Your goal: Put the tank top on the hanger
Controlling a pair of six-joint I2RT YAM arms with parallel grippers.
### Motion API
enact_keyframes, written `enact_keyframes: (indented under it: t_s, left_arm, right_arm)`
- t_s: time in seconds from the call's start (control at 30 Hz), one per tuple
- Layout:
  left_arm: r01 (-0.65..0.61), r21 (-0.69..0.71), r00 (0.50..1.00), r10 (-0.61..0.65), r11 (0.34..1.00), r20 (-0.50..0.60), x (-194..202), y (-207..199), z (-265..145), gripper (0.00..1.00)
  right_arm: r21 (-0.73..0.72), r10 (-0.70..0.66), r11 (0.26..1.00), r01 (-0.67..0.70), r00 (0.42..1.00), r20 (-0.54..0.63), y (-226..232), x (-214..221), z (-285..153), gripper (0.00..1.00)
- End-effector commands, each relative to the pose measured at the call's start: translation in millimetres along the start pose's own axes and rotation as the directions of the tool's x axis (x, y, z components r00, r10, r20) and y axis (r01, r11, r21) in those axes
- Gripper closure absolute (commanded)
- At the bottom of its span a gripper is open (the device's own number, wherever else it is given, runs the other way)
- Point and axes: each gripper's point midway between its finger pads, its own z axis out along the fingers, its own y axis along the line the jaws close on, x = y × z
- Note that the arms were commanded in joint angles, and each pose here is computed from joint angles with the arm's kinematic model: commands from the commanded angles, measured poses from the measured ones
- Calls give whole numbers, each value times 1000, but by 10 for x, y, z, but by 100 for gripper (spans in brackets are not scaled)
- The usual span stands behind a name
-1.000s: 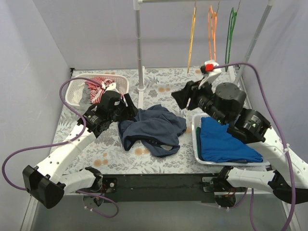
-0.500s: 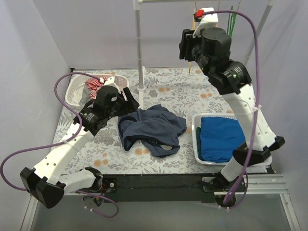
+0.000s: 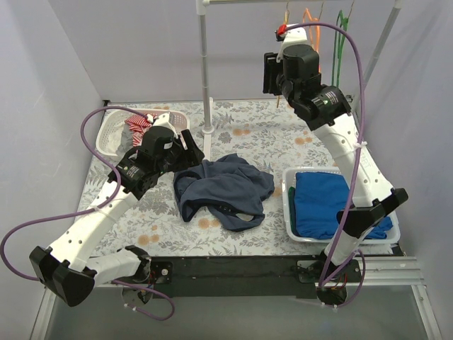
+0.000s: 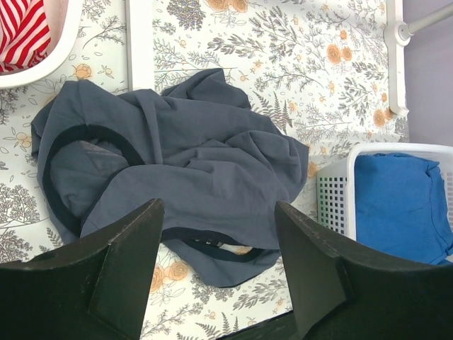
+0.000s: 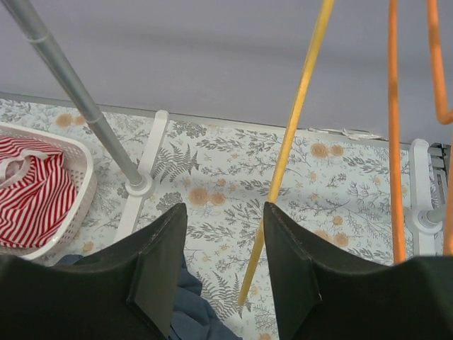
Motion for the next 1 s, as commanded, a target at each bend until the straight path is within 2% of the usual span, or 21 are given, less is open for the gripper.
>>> enact_keyframes:
  t_s: [0.0,0.47,0.73,0.83,0.93,0.97]
  left_arm:
    - [-16,12,999,15,1000,30,-119,-36,-81,36]
    - [-28,9,1000,27,1000,14,-64,-12,-17,36]
    - [-34,7,999,34,999,14,-69,-7,-14,36]
    - [-35,5,999,35,999,16,-72,3,-20,36]
    - [-34,7,999,34,999,26,-84,12,-32,36]
    - [-37,8,999,36,999,23,-77,8,-28,36]
  right_arm:
    - [45,29,998,-32,998,63,-104,-95,-22,45]
    - [139,14,990,-29,994,108,-302,-31,-50,45]
    - [164,-7,986,-9,995,101,-328,-1,79,46]
    - [169,-13,986,-1,997,82,-334,71,169,54]
    - [179,-18,984,6,997,69,-359,111,200,69]
    - [190,-20,982,7,997,68,-381,115,204,71]
